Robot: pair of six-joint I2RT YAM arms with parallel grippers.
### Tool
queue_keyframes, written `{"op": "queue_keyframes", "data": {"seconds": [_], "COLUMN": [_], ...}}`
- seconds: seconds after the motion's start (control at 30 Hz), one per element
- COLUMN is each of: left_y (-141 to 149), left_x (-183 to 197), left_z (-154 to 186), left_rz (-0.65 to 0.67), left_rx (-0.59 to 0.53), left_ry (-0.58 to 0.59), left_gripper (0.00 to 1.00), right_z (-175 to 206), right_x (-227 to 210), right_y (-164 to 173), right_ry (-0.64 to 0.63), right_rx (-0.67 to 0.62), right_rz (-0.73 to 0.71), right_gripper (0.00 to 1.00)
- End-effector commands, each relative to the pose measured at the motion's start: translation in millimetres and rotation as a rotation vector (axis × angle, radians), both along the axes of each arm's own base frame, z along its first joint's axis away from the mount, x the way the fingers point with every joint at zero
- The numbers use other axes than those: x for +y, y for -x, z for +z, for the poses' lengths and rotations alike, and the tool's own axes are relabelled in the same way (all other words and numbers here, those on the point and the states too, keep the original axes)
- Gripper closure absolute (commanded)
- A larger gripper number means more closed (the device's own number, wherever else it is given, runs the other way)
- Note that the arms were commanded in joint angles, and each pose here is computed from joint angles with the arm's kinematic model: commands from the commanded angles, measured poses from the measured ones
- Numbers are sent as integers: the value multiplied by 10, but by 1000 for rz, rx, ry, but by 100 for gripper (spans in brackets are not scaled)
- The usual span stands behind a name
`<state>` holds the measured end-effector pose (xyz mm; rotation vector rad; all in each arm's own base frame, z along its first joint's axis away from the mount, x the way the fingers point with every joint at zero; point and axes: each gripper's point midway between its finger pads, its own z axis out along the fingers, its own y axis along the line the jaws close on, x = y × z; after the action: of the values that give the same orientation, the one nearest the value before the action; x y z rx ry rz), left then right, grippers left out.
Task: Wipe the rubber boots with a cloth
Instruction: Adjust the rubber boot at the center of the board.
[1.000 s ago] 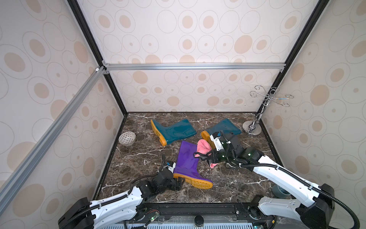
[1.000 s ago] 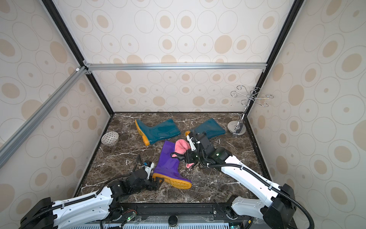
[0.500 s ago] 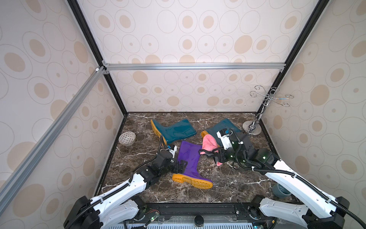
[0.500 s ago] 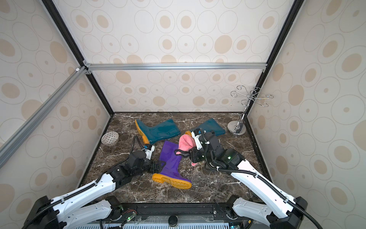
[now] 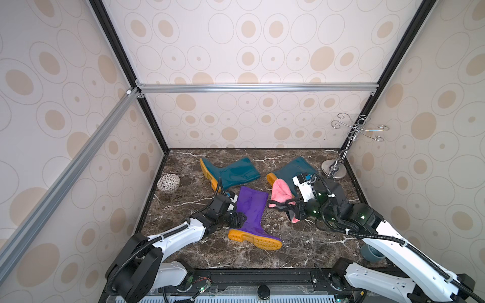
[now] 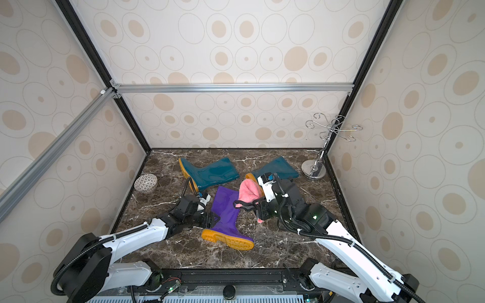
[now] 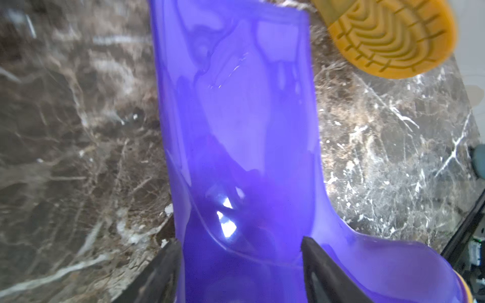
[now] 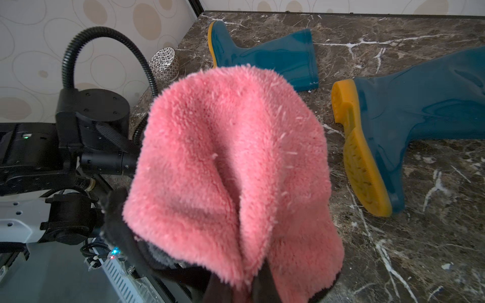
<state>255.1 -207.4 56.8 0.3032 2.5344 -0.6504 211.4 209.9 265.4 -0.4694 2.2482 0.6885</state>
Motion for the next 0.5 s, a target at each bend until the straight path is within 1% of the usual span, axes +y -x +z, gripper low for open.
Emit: {"op": "queue_keyframes", "data": {"seconds": [0.0,0.1,0.13,0.17,0.23,0.27,0.33,0.47], "left_y": [-194,-337,-372,-380,-387,-374,-363,-321], "left_x": [31,83,65,20,-63,-117,-150,-128], "left_z": [100,171,193,181,112,74,-1,-137], "left_rz": [6,32,29,13,-11,-30,-41,-50], "left_rx": [-34,-73,-81,-73,-36,-17,5,39], "left_ry": [8,7,14,25,43,63,71,44], "left_gripper": [31,30,27,27,31,39,45,48], "right_z": [31,6,-5,-20,-32,-36,-25,-23], "right_x": [35,43,51,52,54,50,52,45], "right_y": [63,91,103,104,105,101,106,119], "right_ry": [-34,-39,-39,-39,-37,-36,-41,-42], "right_rx": [-16,-11,-6,-3,0,-1,-4,-5], "right_rz": [40,54,60,60,61,59,60,64], "right_gripper": [100,100,100,100,100,100,100,100]}}
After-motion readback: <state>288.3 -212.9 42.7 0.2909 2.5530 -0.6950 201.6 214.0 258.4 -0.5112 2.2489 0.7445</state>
